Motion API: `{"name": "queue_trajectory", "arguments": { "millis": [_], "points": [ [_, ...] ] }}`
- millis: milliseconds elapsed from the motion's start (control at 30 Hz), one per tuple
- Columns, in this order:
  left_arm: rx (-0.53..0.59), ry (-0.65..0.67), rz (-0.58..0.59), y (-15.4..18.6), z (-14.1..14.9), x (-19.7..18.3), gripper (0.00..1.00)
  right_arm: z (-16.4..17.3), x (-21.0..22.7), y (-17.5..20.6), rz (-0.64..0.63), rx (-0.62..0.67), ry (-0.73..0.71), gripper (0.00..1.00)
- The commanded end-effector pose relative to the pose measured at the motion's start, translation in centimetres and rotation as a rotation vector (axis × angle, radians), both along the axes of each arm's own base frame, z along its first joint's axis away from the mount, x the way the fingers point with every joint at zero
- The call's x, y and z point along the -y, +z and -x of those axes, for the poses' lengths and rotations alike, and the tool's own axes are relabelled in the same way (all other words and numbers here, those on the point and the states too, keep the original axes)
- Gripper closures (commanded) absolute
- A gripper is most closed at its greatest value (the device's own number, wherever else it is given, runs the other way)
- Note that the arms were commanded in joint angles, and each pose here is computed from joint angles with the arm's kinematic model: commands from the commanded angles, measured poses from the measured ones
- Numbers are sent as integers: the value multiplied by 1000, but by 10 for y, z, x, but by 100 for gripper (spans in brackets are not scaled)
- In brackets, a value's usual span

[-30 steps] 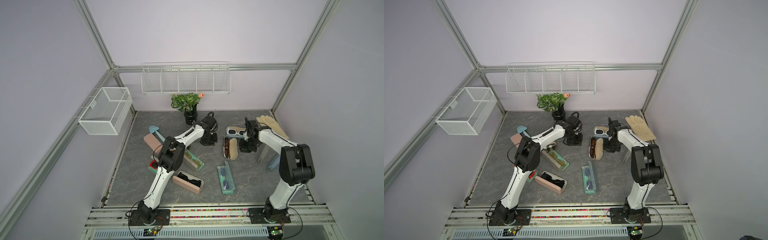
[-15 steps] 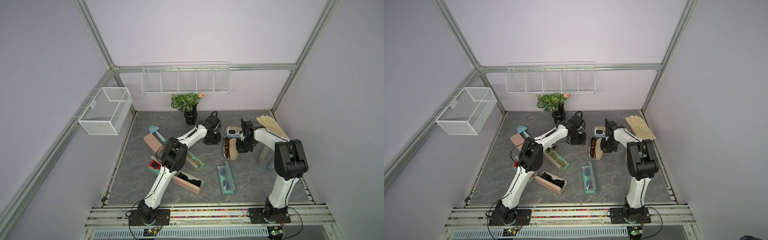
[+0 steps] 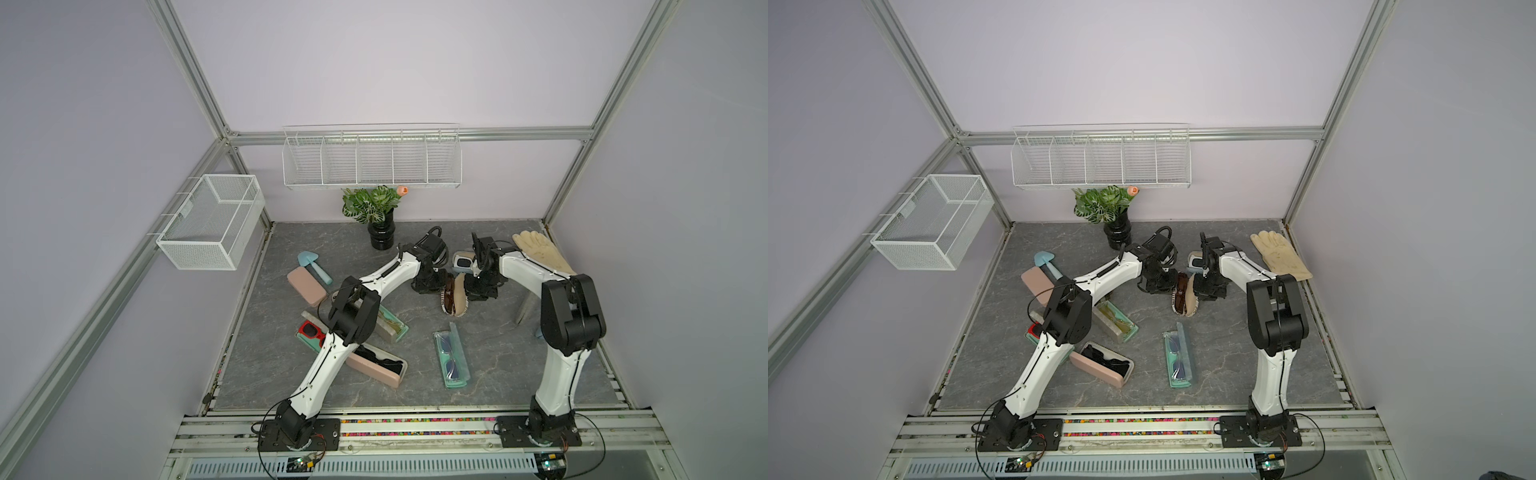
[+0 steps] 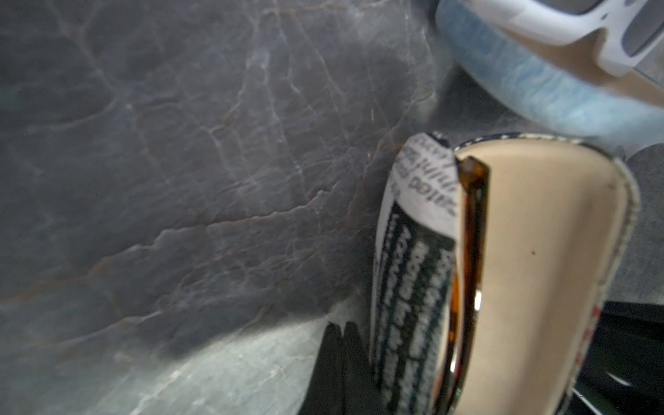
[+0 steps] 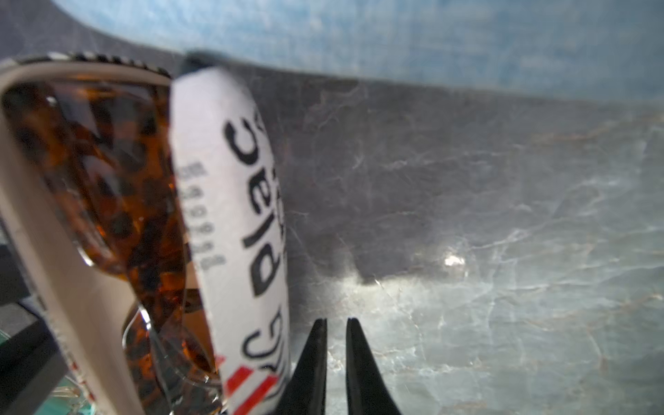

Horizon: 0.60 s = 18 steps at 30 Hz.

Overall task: Close the glasses case
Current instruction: Close the glasses case at the center of the board.

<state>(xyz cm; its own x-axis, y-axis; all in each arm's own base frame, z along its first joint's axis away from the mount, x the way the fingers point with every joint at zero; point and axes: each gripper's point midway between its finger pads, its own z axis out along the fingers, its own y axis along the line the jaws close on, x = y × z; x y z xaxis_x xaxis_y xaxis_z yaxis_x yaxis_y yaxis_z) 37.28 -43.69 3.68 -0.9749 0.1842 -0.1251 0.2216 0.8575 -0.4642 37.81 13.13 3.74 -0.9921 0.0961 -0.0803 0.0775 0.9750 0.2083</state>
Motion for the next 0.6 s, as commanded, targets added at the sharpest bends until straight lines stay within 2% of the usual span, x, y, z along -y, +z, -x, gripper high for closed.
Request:
{"name": "queue_trajectory", "arguments": {
  "millis": [0, 567],
  "points": [
    [10, -24, 47, 13, 5, 17, 100, 0, -21, 1, -33, -9, 41, 85],
    [39, -46, 80, 33, 12, 29, 100, -3, -62, 7, -34, -2, 135, 84]
  ]
}}
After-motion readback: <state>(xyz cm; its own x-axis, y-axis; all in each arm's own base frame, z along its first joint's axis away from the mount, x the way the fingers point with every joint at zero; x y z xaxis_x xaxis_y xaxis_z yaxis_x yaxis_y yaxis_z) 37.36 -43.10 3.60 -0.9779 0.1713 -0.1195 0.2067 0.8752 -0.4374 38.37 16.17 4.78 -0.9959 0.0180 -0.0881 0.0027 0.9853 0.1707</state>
